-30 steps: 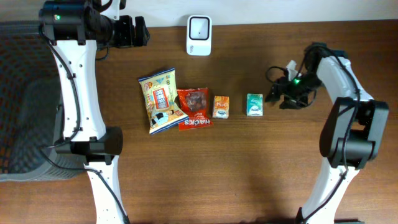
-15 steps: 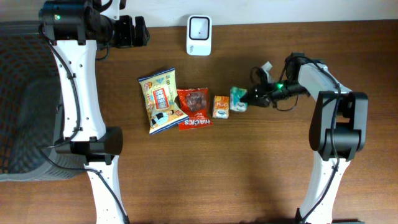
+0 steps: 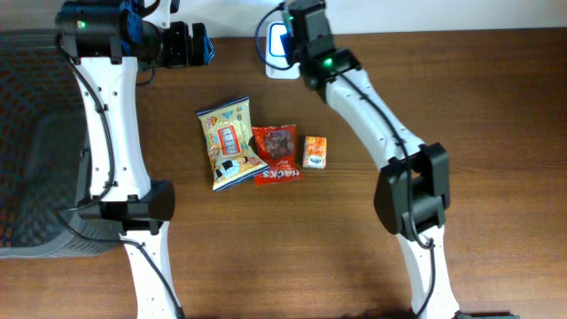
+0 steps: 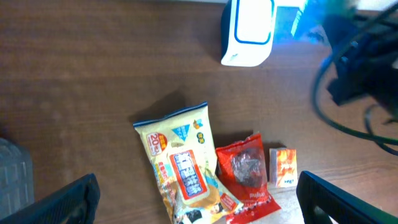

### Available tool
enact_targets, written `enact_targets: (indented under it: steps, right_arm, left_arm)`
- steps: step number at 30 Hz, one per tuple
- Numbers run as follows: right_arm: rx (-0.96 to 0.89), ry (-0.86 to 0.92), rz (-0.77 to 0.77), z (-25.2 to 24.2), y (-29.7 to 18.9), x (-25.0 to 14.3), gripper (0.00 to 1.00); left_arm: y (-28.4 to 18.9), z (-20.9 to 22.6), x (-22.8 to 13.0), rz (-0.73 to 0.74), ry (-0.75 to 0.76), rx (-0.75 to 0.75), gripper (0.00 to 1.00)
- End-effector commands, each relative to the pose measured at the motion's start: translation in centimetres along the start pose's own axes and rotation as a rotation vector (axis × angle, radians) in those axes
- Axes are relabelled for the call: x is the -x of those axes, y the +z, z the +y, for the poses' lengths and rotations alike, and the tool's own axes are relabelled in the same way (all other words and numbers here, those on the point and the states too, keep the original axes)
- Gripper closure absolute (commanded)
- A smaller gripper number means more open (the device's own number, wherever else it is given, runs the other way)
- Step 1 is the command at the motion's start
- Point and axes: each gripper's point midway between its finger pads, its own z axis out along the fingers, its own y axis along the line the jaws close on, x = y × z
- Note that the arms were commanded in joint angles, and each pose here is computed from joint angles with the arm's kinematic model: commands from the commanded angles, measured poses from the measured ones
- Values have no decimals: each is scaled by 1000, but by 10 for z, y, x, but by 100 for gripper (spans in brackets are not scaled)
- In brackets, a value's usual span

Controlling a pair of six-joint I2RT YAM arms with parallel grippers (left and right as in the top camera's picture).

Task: Scan the item barcode

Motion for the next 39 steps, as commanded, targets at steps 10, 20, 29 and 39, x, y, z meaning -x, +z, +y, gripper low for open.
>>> enact_targets:
  steps: [10,20,29,39]
  right_arm:
    - [-164,-429,-61,-14,34,-2,96]
    - [-529,484,478,-371,-109,-165,96]
    - [-833,858,728,-508,-225,-410,40]
    - [329,925,618,-227,-169,-194,1]
  left_arm:
    - [-6,-3,2,-14,16,-8,1]
    - [-6,-3,2,-14,16,-8,1]
    - [-6,-3,2,-14,16,-8,1]
    - [-6,-3,2,-14,16,-8,1]
